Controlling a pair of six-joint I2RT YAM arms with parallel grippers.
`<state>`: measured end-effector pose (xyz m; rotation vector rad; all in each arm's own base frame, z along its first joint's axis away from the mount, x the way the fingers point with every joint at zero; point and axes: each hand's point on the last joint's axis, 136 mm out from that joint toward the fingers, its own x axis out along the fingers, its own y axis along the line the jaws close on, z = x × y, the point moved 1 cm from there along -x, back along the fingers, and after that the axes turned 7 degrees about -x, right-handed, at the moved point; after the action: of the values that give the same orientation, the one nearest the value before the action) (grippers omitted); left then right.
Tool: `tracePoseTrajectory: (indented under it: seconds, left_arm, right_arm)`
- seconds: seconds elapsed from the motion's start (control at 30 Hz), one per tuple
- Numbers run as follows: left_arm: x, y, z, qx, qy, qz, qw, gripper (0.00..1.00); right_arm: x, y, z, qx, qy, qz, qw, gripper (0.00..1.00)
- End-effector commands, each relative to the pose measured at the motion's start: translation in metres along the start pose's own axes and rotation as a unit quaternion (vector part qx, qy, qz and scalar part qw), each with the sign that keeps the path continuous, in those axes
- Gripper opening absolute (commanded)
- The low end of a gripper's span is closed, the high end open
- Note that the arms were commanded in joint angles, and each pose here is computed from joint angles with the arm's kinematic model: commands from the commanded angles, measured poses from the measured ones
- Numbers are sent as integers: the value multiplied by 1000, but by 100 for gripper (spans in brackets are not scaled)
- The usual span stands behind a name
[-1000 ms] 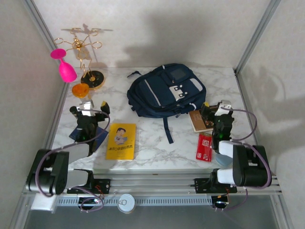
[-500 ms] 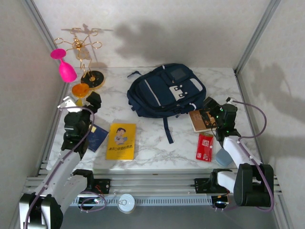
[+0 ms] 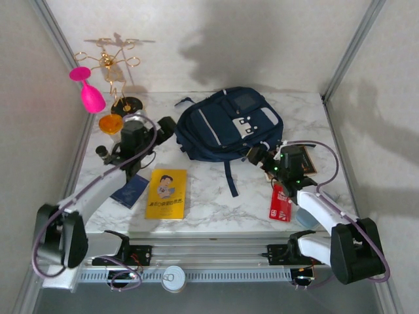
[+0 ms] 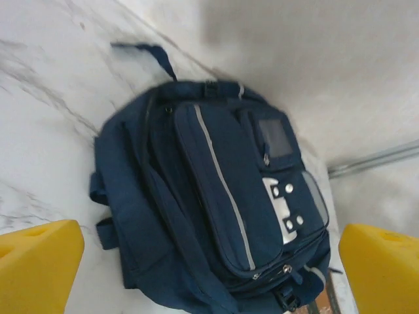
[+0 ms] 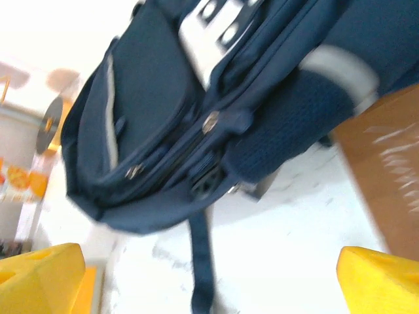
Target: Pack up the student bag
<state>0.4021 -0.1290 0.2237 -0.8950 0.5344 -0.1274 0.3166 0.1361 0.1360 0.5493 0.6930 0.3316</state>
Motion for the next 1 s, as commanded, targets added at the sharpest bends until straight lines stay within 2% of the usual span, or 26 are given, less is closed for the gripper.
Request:
tracePoseTrajectory:
  seconds: [0.0, 0.17, 0.3, 0.53, 0.63, 0.83, 0.97]
  left_arm:
    - [27, 16, -20, 5, 43, 54, 998, 99]
    - [77, 41, -41, -8, 77, 110, 991, 99]
    - [111, 62, -55, -15, 98, 140, 985, 94]
    - [150, 78, -70, -47, 109, 143, 983, 84]
    - [163, 73, -74, -60, 116, 118, 984, 78]
    - [165, 70, -71, -79, 104, 108, 986, 49]
    - [154, 55, -56, -88, 85, 94, 988, 27]
  right_arm:
    - [3, 25, -8, 3, 26, 31, 999, 99]
    - [8, 43, -23, -2, 56, 56, 997, 99]
    - [3, 49, -22, -6, 49, 72, 996, 99]
    - [-3, 44, -22, -10, 39, 59, 997, 99]
    - [-3, 43, -22, -12, 39, 58, 997, 99]
    - [-3, 41, -22, -24, 39, 48, 998, 99]
    - [-2, 37, -23, -31, 44, 39, 998, 99]
